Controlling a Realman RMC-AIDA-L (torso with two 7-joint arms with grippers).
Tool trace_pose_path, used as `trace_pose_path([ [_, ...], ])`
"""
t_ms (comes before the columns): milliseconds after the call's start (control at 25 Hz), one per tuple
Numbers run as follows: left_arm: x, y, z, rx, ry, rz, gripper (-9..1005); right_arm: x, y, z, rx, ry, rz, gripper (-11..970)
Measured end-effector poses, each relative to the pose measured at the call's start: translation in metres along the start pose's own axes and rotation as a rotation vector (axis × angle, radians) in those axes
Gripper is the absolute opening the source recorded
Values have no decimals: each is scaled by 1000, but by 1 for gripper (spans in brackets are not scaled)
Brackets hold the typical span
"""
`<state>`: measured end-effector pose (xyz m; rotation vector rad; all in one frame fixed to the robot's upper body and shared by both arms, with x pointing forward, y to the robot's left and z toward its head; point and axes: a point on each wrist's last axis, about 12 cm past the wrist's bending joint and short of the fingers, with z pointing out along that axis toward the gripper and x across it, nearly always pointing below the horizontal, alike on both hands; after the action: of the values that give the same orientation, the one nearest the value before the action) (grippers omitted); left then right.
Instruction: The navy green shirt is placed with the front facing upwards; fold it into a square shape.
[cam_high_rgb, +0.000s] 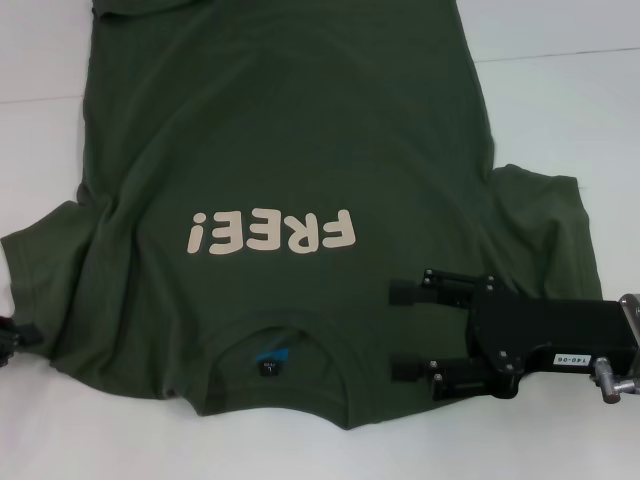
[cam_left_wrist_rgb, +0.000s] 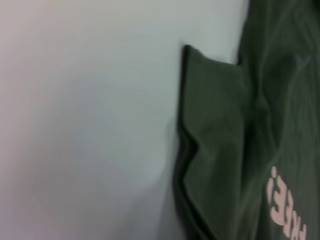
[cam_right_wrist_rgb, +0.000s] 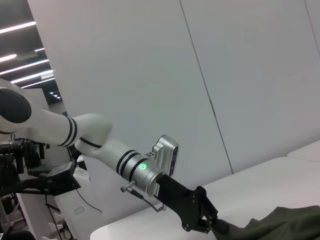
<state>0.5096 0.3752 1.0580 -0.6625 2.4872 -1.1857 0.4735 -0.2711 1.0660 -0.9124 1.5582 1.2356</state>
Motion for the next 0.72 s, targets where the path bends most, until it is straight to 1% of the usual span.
trace_pose_path([
  [360, -6, -10, -3, 67, -31, 42, 3, -1, -1, 1, 3, -1, -8, 895],
  [720, -15, -33, 1, 152, -21, 81, 2, 0, -1, 2, 7, -2, -11, 895],
])
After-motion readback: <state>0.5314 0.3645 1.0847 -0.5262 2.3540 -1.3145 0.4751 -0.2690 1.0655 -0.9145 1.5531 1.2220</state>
